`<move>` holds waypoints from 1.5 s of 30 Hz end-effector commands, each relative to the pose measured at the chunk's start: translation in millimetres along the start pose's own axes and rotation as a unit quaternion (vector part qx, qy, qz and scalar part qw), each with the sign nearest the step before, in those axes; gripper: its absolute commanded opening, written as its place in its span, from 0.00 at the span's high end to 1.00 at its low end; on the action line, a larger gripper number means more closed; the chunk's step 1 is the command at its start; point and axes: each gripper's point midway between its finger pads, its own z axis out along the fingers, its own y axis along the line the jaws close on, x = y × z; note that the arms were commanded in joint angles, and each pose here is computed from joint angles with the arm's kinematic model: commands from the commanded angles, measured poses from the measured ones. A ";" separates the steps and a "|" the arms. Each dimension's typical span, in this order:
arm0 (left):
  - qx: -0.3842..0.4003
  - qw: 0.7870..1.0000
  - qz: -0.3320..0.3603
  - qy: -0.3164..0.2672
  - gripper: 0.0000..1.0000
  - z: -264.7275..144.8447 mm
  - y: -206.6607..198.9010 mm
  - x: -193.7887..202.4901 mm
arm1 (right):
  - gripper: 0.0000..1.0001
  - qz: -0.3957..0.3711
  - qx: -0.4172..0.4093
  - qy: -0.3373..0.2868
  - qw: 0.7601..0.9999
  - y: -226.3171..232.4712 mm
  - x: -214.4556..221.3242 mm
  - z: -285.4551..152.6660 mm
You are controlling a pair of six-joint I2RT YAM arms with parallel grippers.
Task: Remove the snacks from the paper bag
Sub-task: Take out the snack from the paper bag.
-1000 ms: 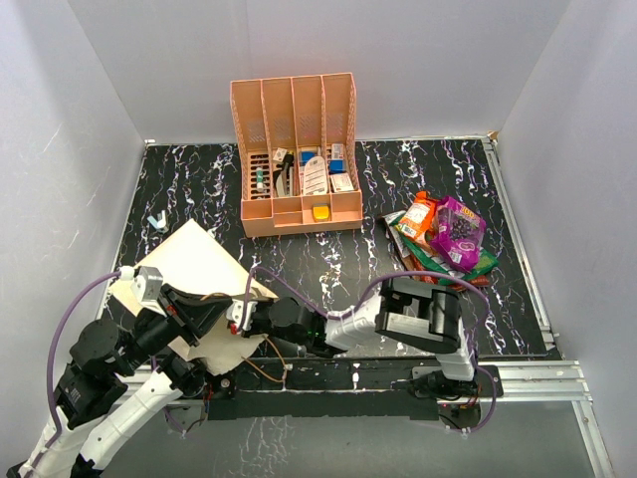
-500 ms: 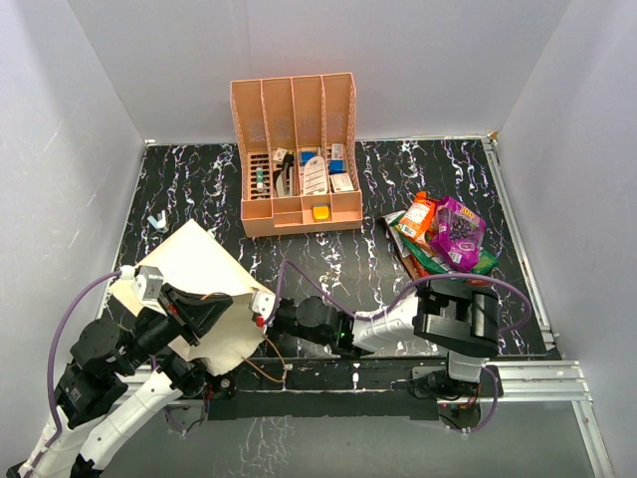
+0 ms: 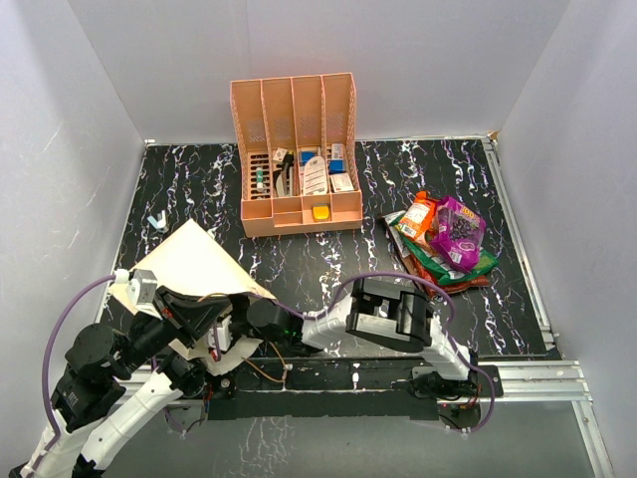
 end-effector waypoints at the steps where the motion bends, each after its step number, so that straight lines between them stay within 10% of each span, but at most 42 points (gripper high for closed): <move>1: 0.023 1.000 0.004 -0.011 1.00 -0.7 -8.8 -6.0 | 0.25 -0.078 0.003 -0.016 0.997 -30.2 1.7 28.5; 19: 0.051 0.998 0.014 -0.015 1.00 -4.4 -18.0 -6.2 | 0.17 -0.127 0.082 0.082 0.985 -65.7 68.9 98.0; 30: 0.036 0.999 0.010 -0.019 1.00 -4.8 -13.4 -8.3 | 0.92 -0.063 0.123 0.035 0.990 -121.1 45.1 93.2; 45: -0.029 0.999 -0.009 -0.027 1.00 -2.4 9.1 -9.5 | 0.93 0.099 0.068 -0.054 0.991 -79.8 -44.0 -4.5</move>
